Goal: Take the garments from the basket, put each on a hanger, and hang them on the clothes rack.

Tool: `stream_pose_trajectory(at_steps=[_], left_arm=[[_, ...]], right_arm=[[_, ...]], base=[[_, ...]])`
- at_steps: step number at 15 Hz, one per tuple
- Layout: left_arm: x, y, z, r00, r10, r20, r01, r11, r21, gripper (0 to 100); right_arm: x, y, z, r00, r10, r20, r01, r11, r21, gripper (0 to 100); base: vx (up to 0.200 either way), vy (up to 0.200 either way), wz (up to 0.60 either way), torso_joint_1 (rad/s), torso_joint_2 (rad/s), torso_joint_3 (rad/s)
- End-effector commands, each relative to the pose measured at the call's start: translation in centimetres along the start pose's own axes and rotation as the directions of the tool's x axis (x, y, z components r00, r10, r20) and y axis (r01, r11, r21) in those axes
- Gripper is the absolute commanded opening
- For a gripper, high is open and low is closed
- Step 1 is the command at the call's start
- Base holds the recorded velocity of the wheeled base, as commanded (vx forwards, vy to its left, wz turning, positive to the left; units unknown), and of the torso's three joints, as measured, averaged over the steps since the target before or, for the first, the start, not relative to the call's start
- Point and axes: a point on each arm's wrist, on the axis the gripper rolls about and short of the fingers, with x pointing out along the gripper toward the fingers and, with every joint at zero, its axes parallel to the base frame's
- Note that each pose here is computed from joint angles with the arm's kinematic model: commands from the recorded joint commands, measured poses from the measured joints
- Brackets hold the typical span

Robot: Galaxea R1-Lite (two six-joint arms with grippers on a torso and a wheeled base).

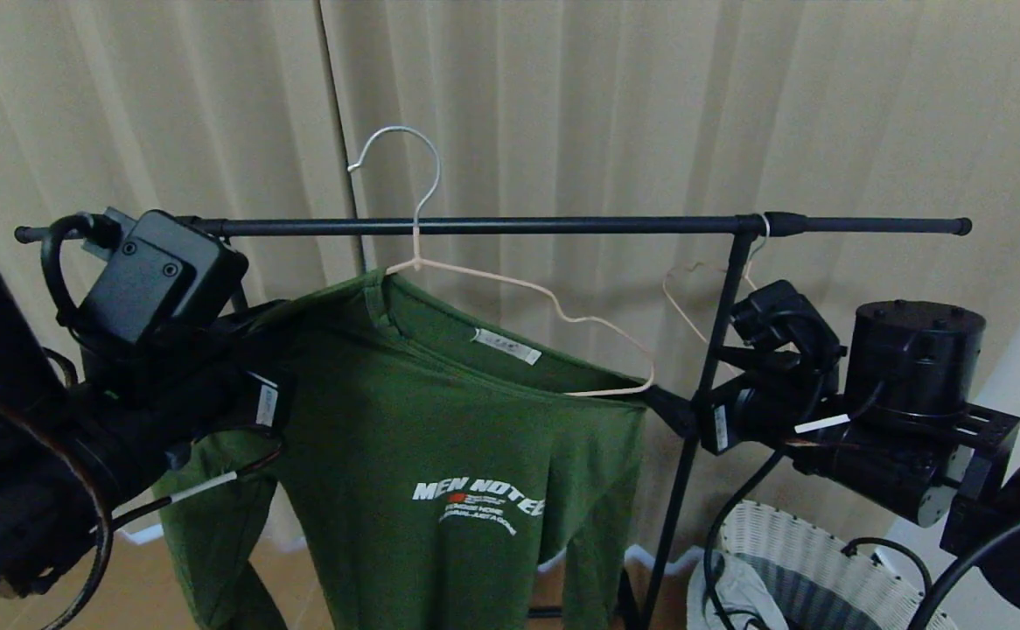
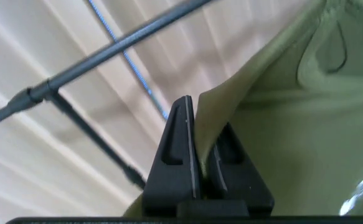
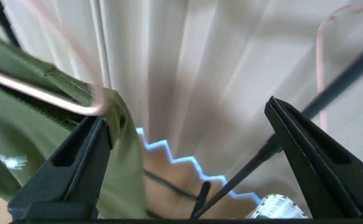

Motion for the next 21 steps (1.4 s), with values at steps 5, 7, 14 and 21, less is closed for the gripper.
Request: stream_pose_trajectory(at_steps=[5, 7, 14, 21], left_arm=[[-0.6, 0.5, -2.5, 0.996, 0.027, -0.088, -0.019, 0.996, 0.091, 0], [-0.4, 0.4, -2.6, 0.995, 0.031, -0.094, -0.022, 0.996, 0.088, 0], [0.6, 0.4, -1.8, 0.996, 0.043, -0.082, -0.04, 0.998, 0.04, 0], [0.7, 0.2, -1.9, 0.995, 0.046, -0.09, -0.047, 0.999, -0.009, 0]], right_arm=[[-0.9, -0.5, 1.4, 0.999, -0.012, 0.052, 0.013, 1.0, -0.011, 100], [-1.7, -0.2, 1.9, 0.997, 0.011, 0.071, -0.01, 1.0, -0.015, 100], [-4.4, 5.4, 2.1, 0.942, 0.33, 0.059, -0.323, 0.94, -0.108, 100], [-4.2, 5.6, 3.3, 0.936, 0.338, 0.098, -0.323, 0.936, -0.141, 100]], base=[[0.0, 0.0, 0.0, 0.0, 0.0, 0.0], [0.0, 0.0, 0.0, 0.0, 0.0, 0.0], [0.0, 0.0, 0.0, 0.0, 0.0, 0.0], [0.0, 0.0, 0.0, 0.0, 0.0, 0.0]])
